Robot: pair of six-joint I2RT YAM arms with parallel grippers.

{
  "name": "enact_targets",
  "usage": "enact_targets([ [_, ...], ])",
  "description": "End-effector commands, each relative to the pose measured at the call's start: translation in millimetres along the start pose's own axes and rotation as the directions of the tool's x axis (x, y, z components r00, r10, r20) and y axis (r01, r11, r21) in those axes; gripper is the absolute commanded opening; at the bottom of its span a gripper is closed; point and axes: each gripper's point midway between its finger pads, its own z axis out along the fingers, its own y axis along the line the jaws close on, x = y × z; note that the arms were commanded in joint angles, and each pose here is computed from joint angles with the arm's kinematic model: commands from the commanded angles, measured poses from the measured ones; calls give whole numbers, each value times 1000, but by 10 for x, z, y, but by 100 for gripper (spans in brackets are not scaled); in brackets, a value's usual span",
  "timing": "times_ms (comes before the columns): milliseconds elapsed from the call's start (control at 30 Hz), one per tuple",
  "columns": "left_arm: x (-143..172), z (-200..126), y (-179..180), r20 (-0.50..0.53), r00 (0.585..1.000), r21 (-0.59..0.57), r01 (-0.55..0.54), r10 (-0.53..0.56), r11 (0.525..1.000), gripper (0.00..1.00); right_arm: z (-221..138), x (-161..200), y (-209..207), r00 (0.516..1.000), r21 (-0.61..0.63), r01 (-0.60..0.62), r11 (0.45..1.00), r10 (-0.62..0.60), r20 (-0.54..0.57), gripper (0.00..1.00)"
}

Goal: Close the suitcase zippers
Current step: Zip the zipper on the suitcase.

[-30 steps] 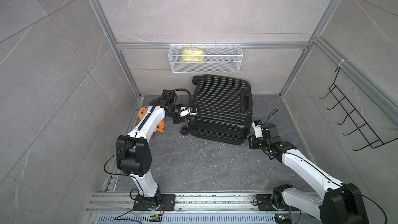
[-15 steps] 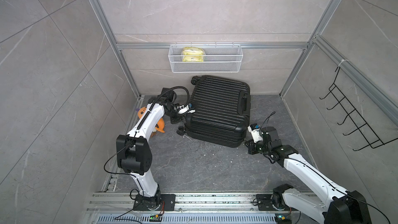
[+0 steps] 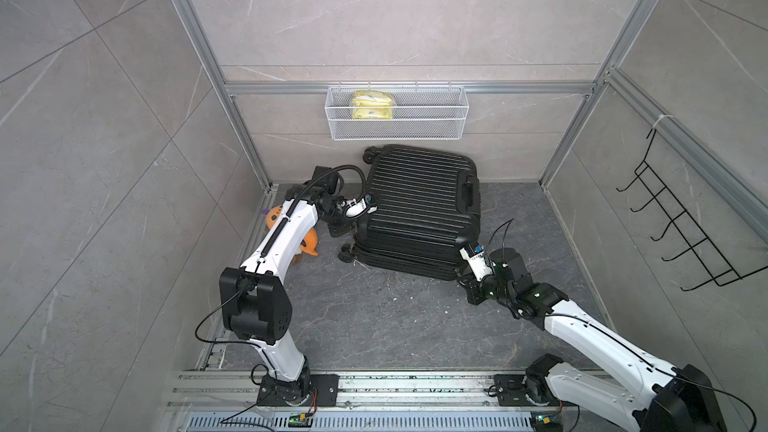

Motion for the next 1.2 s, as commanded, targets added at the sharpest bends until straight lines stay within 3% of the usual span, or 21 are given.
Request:
enact_targets([
  [0,-115,-470,1109,297,792,-363,611,-534,704,0,-227,-224,837,988,-357,152,922,-127,92,0],
  [300,-558,-420,442,384,698,-272,711,-605,648,0,-29,-450,941,982,-282,161,946,-126,139,0],
  [400,-669,-420,217,416,607,-198,787,-677,584,0,43,-502,1010,981,-272,164,948,-129,144,0],
  [467,-762,-371,28,420,513,-114,848,-749,517,0,110,-538,1101,981,-280,161,947,-122,153,0],
  [567,-963,-254,-247,405,422,-15,890,-811,456,0,206,-586,1317,975,-309,177,934,-123,186,0],
  [800,-1375,-23,-549,384,325,105,915,-864,391,0,336,-615,2031,957,-431,249,867,-151,249,0],
  [933,-1502,55,-586,373,344,121,903,-862,412,0,408,-595,2230,952,-428,262,865,-157,264,0],
  [1100,-1476,-17,-605,373,379,106,889,-847,445,0,472,-575,1844,959,-231,213,949,-158,235,0],
  [1133,-1472,-42,-609,374,389,103,885,-842,454,3,473,-564,1749,960,-184,206,961,-162,229,0],
  [1167,-1470,-86,-615,376,401,99,879,-835,466,17,450,-561,1625,960,-124,194,973,-162,226,8],
])
